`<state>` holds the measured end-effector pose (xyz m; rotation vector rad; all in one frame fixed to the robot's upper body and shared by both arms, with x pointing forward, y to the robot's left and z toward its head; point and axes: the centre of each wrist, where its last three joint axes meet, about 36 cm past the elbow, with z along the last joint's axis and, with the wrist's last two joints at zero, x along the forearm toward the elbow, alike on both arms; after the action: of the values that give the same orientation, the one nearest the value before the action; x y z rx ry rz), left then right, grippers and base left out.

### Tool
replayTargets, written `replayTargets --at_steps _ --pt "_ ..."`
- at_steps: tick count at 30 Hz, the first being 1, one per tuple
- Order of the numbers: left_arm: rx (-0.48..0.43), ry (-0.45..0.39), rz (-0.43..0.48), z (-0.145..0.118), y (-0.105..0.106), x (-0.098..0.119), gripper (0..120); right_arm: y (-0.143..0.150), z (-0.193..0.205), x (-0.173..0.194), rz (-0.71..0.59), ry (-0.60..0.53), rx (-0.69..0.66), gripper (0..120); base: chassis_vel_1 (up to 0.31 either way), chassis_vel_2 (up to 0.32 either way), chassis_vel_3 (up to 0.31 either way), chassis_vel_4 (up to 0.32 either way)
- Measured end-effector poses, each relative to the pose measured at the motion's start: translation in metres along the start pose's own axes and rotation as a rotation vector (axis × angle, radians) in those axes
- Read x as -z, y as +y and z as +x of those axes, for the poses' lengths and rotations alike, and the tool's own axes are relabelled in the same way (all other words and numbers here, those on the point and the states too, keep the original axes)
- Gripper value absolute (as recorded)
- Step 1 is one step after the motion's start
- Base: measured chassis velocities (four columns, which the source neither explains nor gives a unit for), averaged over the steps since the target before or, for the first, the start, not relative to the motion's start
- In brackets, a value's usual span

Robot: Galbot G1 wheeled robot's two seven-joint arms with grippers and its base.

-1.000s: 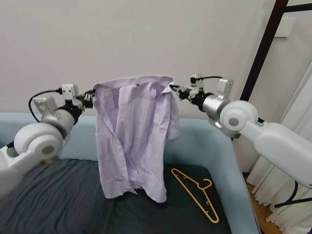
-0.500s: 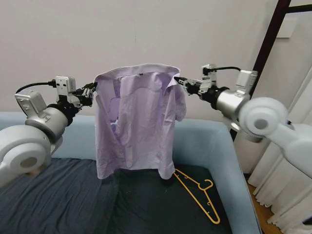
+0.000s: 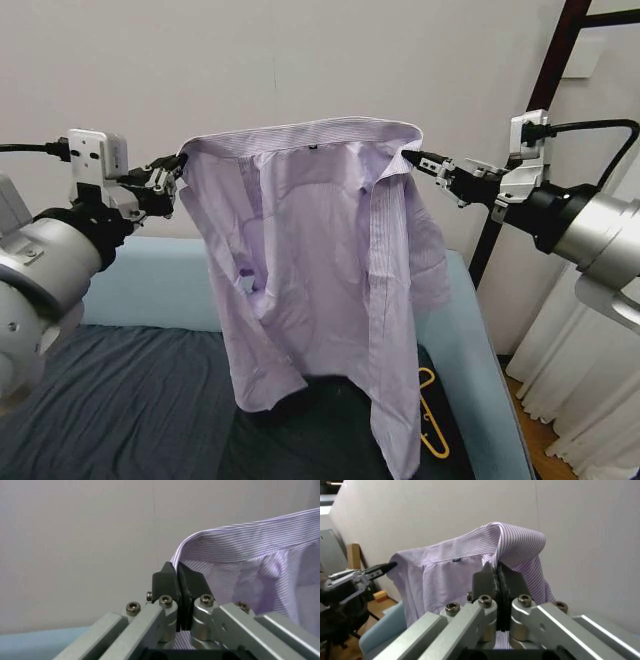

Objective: Pick up the clothes from the sofa and hang them on the clothes hanger.

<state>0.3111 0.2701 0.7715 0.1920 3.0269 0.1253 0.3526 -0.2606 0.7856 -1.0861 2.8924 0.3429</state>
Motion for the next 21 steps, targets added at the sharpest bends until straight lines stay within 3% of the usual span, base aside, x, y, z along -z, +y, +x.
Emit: replayTargets --at_steps 4,8,21 --pt "0.057 0.057 0.014 -0.012 0.005 -0.011 0 0.006 -0.007 -0.019 -0.031 0.031 0.016 0 0.000 0.000 0.000 0.000" --pt "0.118 0.077 0.014 -0.038 0.016 -0.040 0 -0.009 -0.030 -0.055 -0.082 0.067 0.003 0 0.000 0.000 0.000 0.000" --pt "0.123 0.132 0.036 -0.062 0.010 -0.110 0 -0.054 -0.062 -0.135 -0.186 0.145 -0.050 0 0.000 0.000 0.000 0.000"
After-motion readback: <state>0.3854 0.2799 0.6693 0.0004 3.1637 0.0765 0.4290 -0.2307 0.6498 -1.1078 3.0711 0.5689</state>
